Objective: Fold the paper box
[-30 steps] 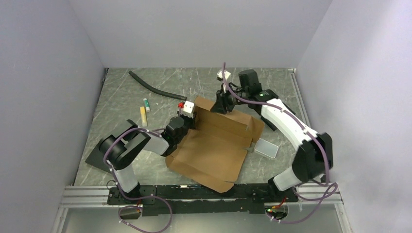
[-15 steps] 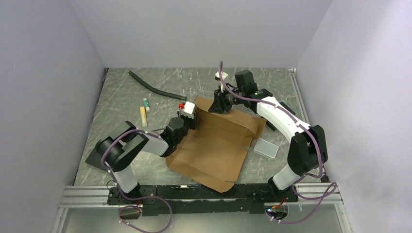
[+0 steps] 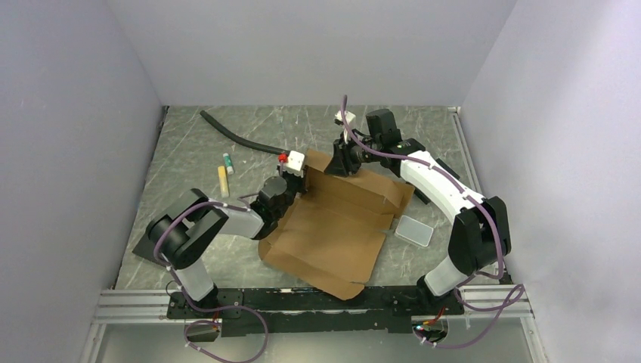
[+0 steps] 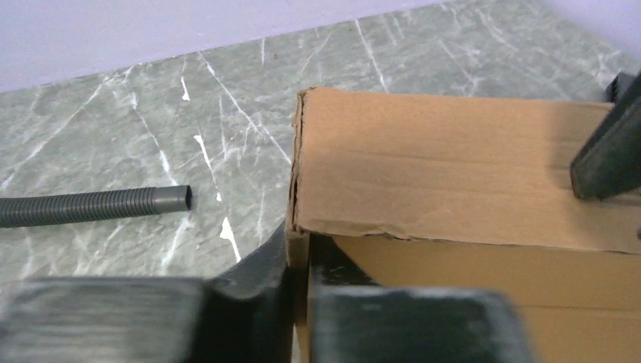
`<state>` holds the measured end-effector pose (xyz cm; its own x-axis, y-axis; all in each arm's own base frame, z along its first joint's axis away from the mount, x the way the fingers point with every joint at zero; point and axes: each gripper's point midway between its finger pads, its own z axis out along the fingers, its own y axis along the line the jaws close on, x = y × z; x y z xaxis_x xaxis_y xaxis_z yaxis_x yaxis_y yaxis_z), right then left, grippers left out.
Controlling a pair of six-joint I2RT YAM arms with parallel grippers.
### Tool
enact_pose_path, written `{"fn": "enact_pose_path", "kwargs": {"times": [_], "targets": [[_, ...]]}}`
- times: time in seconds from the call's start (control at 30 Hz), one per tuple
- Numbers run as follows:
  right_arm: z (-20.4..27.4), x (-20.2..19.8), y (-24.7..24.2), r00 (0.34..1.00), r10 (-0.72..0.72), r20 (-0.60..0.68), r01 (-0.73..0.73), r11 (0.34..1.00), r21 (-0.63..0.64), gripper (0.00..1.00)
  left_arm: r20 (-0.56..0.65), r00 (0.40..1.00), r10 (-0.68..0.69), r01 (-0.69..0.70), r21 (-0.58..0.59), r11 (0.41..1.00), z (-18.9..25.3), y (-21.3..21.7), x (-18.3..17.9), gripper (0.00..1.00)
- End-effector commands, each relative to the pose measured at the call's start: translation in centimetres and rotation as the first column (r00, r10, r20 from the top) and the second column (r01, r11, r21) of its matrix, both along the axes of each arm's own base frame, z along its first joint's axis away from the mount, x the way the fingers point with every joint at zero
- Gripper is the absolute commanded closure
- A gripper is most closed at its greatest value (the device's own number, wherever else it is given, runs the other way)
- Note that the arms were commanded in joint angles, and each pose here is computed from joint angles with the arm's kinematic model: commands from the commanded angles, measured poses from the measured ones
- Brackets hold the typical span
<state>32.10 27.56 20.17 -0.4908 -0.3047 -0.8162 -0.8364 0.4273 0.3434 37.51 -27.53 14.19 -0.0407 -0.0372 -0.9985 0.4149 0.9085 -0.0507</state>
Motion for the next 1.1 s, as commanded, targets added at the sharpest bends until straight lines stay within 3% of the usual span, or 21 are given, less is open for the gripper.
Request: {"fn": "enact_pose_path", "kwargs": {"times": [0.0,0.07,0.1,0.13,0.27,0.3,0.37,0.43,0.63,0.8,0.93,1.07], "targets": [[1.6,0.1,0.0,0.998,0.001,0.062,-0.002,1.0,0.024,0.66,0.048,0.997,0.052,-0.052,-0.006,0.999,0.5,0.1,1.2,1.0],[1.6,0.1,-0.1,0.998,-0.002,0.067,0.001,1.0,0.021,0.66,0.045,0.996,0.072,-0.072,0.0,0.997,0.2,0.3,1.2,1.0],[1.5,0.2,-0.2,0.998,-0.005,0.07,0.004,1.0,0.019,0.66,0.046,0.995,0.089,-0.09,0.007,0.996,0.1,0.4,1.3,0.95],[1.6,0.2,-0.3,0.997,-0.006,0.075,0.004,1.0,0.018,0.67,0.049,0.993,0.104,-0.105,0.017,0.994,0.1,0.6,1.3,1.0],[3.0,-0.2,-1.1,0.993,0.012,0.121,-0.014,1.0,0.016,0.62,0.034,0.987,0.157,-0.158,0.017,0.987,-0.1,1.2,1.4,1.0],[3.6,-0.5,-1.5,0.99,0.025,0.142,-0.027,1.0,0.014,0.58,0.019,0.985,0.171,-0.172,0.012,0.985,-0.1,1.5,1.4,0.95],[5.3,-1.2,-2.7,0.978,0.04,0.203,-0.044,0.999,0.018,0.5,-0.007,0.985,0.174,-0.174,0.0,0.985,0.0,1.6,1.2,0.7],[6.3,-2.2,-3.9,0.963,0.052,0.265,-0.059,0.998,0.017,0.43,-0.038,0.988,0.147,-0.147,0.008,0.989,-0.3,1.3,0.7,0.54],[7.4,-3.8,-8.4,0.906,-0.004,0.423,0.002,1.0,0.007,0.19,-0.113,0.987,0.111,-0.113,-0.013,0.994,-0.4,1.8,-1.1,0.37],[7.5,-4.1,-12.9,0.845,-0.136,0.517,0.127,0.99,0.054,0.11,-0.19,0.978,0.085,-0.1,-0.074,0.992,0.3,3.6,-4.0,0.15],[5.9,-4.4,-15.6,0.813,-0.211,0.542,0.226,0.973,0.038,0.06,-0.328,0.944,-0.037,-0.013,-0.149,0.989,0.7,4.7,-6.0,0.09],[4.2,-4.5,-17.3,0.8,-0.262,0.54,0.302,0.953,0.015,0.04,-0.362,0.929,-0.083,0.025,-0.162,0.986,0.1,5.4,-6.5,0.09]]}}
